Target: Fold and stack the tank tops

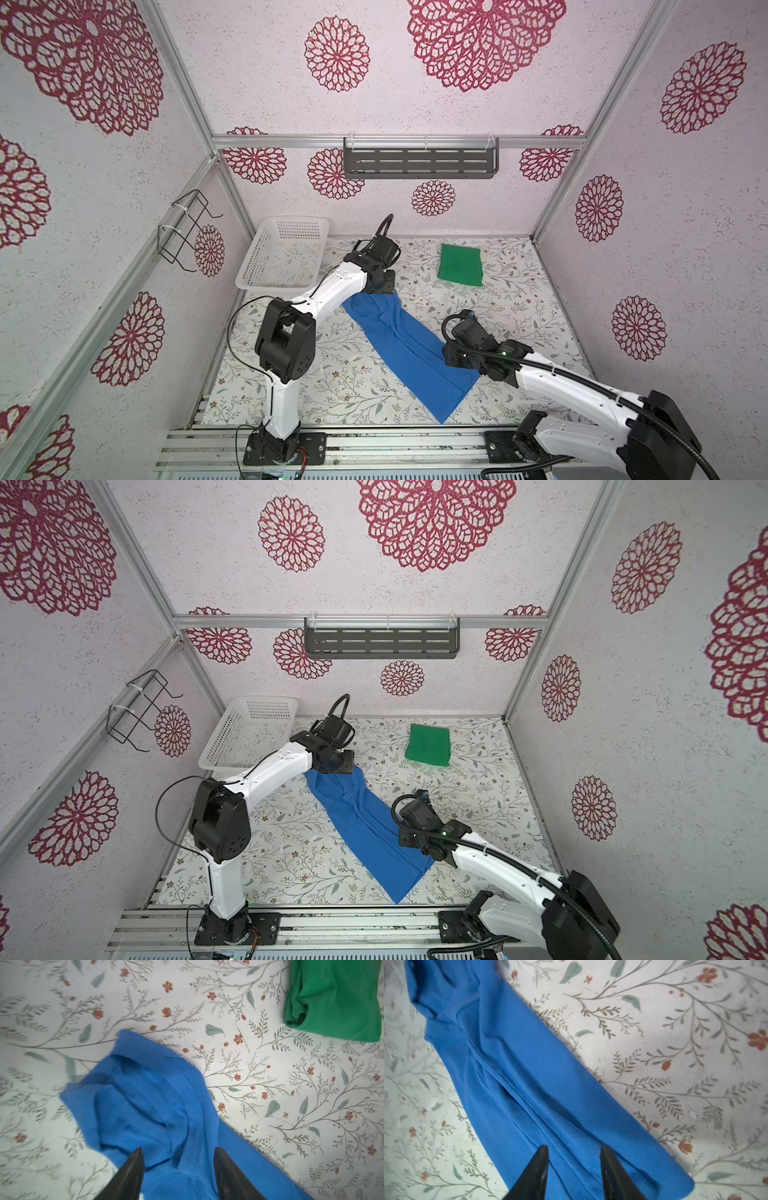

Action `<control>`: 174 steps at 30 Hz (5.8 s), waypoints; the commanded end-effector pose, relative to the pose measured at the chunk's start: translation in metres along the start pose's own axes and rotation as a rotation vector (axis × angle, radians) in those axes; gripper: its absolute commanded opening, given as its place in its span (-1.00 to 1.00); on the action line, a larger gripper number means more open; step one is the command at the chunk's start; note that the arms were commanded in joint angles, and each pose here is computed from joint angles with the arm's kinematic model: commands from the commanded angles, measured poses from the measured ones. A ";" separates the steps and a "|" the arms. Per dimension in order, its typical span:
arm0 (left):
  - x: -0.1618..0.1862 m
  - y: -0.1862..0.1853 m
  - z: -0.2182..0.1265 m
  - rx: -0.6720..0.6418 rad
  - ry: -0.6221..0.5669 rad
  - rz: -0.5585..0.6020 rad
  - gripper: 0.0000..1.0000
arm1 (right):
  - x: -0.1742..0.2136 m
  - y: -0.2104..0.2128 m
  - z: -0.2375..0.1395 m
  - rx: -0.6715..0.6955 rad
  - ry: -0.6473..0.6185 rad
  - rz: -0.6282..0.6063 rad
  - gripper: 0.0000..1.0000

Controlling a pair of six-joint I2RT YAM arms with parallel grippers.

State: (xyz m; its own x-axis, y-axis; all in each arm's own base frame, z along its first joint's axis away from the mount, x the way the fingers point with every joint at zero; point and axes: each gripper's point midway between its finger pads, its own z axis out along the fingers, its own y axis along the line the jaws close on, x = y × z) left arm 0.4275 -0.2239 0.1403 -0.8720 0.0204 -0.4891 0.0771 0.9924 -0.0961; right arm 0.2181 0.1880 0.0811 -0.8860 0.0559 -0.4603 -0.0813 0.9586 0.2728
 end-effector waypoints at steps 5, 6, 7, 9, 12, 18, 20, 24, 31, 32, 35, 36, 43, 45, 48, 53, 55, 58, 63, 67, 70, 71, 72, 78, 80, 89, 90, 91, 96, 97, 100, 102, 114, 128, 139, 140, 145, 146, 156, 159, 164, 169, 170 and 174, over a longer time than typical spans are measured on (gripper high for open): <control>0.042 0.045 0.034 -0.023 0.121 -0.181 0.05 | 0.013 0.018 0.021 -0.061 0.104 -0.138 -0.50; 0.045 0.046 0.040 -0.027 0.133 -0.192 0.04 | 0.016 0.016 0.025 -0.055 0.116 -0.138 -0.50; 0.047 0.047 0.047 -0.033 0.143 -0.203 0.03 | 0.019 0.016 0.028 -0.055 0.126 -0.139 -0.50; 0.058 0.050 0.067 -0.050 0.179 -0.218 0.01 | 0.023 0.015 0.035 -0.056 0.137 -0.134 -0.50; 0.066 0.052 0.089 -0.058 0.213 -0.238 -0.01 | 0.029 0.009 0.044 -0.035 0.153 -0.128 -0.51; 0.075 0.048 0.131 -0.063 0.279 -0.252 -0.02 | 0.046 0.000 0.053 0.024 0.175 -0.047 -0.57; 0.073 0.044 0.145 -0.052 0.292 -0.255 -0.02 | 0.055 0.007 0.054 0.007 0.174 0.018 -0.56; 0.066 0.031 0.169 -0.006 0.337 -0.250 -0.02 | 0.070 0.038 0.055 -0.064 0.140 0.131 -0.54; 0.024 -0.008 0.185 0.157 0.305 -0.158 0.02 | 0.047 0.120 0.053 -0.266 -0.045 0.285 -0.33; 0.017 -0.014 0.183 0.179 0.298 -0.137 0.04 | 0.040 0.129 0.053 -0.276 -0.059 0.276 -0.28; -0.003 -0.021 0.170 0.208 0.264 -0.075 0.09 | 0.022 0.146 0.046 -0.261 -0.086 0.207 -0.18; -0.010 -0.022 0.162 0.215 0.244 -0.057 0.11 | 0.017 0.147 0.042 -0.249 -0.095 0.187 -0.17; -0.058 -0.026 0.088 0.241 0.099 0.034 0.22 | 0.019 0.110 0.015 -0.155 -0.039 0.077 -0.14; -0.062 -0.024 0.071 0.233 0.085 0.034 0.22 | 0.027 0.103 0.011 -0.149 0.010 0.041 -0.19; -0.055 -0.019 0.050 0.225 0.087 0.011 0.23 | 0.042 0.097 0.009 -0.152 0.072 0.015 -0.35; -0.027 -0.003 0.004 0.203 0.064 -0.052 0.22 | 0.064 0.089 0.019 -0.178 0.122 0.044 -0.42; -0.013 0.004 -0.026 0.220 0.025 -0.088 0.22 | 0.066 0.085 0.020 -0.171 0.120 0.047 -0.37; 0.028 0.014 -0.045 0.233 0.026 -0.151 0.22 | 0.068 0.080 0.020 -0.165 0.123 0.044 -0.17; 0.105 0.025 -0.054 0.261 0.081 -0.258 0.21 | 0.076 0.086 0.027 -0.212 0.155 0.019 -0.09; 0.149 0.038 -0.061 0.249 0.102 -0.341 0.21 | 0.077 0.099 0.032 -0.238 0.176 -0.008 -0.15; 0.165 0.046 -0.069 0.249 0.084 -0.396 0.20 | 0.075 0.112 0.031 -0.251 0.185 -0.036 -0.21; 0.167 0.049 -0.073 0.247 0.071 -0.410 0.20 | 0.075 0.116 0.031 -0.256 0.191 -0.043 -0.23; 0.169 0.051 -0.077 0.248 0.058 -0.422 0.20 | 0.076 0.121 0.031 -0.266 0.197 -0.050 -0.25; 0.177 0.063 -0.090 0.219 0.041 -0.426 0.20 | 0.084 0.168 0.019 -0.331 0.242 -0.130 -0.29; 0.177 0.064 -0.092 0.213 0.042 -0.421 0.20 | 0.088 0.183 0.015 -0.340 0.265 -0.160 -0.28; 0.176 0.059 -0.079 0.213 0.073 -0.410 0.20 | 0.103 0.191 0.000 -0.323 0.273 -0.207 -0.28; 0.178 0.058 -0.077 0.215 0.084 -0.414 0.20 | 0.098 0.183 -0.003 -0.307 0.258 -0.195 -0.28; 0.179 0.056 -0.076 0.220 0.097 -0.419 0.20 | 0.093 0.174 -0.005 -0.290 0.243 -0.179 -0.28; 0.207 0.038 -0.070 0.236 0.193 -0.416 0.19 | 0.075 0.125 -0.006 -0.218 0.201 -0.072 -0.35; 0.214 0.035 -0.069 0.236 0.205 -0.414 0.18 | 0.074 0.120 -0.006 -0.213 0.196 -0.059 -0.37; 0.237 0.027 -0.064 0.240 0.248 -0.429 0.16 | 0.075 0.117 -0.003 -0.203 0.202 -0.055 -0.41; 0.251 0.021 -0.060 0.248 0.275 -0.437 0.14 | 0.086 0.121 0.002 -0.202 0.235 -0.069 -0.41; 0.284 0.019 -0.063 0.211 0.319 -0.438 0.13 | 0.117 0.110 0.008 -0.122 0.272 -0.121 -0.52; 0.338 0.007 -0.070 0.321 0.466 -0.571 0.19 | 0.113 0.016 -0.038 -0.185 0.289 0.232 -0.24; 0.362 0.006 -0.066 0.309 0.525 -0.596 0.08 | 0.122 0.027 -0.019 -0.275 0.300 0.274 -0.20; 0.363 0.007 -0.065 0.308 0.525 -0.600 0.06 | 0.123 0.027 -0.018 -0.274 0.304 0.271 -0.20; 0.365 0.008 -0.060 0.302 0.517 -0.608 -0.06 | 0.127 0.027 -0.011 -0.272 0.315 0.268 -0.19; 0.365 0.008 -0.059 0.301 0.515 -0.608 -0.08 | 0.127 0.028 -0.010 -0.275 0.316 0.270 -0.20; 0.364 0.004 -0.050 0.277 0.516 -0.579 -0.37 | 0.134 0.025 -0.001 -0.273 0.327 0.285 -0.26; 0.363 0.005 -0.052 0.273 0.513 -0.576 -0.56 | 0.133 0.029 0.000 -0.274 0.331 0.270 -0.32; 0.358 0.009 -0.055 0.267 0.481 -0.585 -0.84 | 0.129 0.035 -0.001 -0.276 0.330 0.255 -0.64; 0.352 0.009 -0.059 0.277 0.458 -0.586 -1.00 | 0.128 0.039 -0.006 -0.272 0.329 0.244 -0.90; 0.351 0.010 -0.060 0.274 0.457 -0.584 -1.00 | 0.128 0.040 -0.008 -0.268 0.329 0.238 -0.93; 0.340 0.007 -0.071 0.290 0.434 -0.585 -1.00 | 0.123 0.046 -0.016 -0.263 0.321 0.214 -1.00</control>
State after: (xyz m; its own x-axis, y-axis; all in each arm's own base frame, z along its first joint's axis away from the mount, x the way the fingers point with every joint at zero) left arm 0.0904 -0.2011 0.0205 -0.9183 -0.3777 0.1188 -0.3865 0.7899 -0.4761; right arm 0.0933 0.2318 0.0372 -0.9912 0.1153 -0.0657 0.0586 0.8243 0.5631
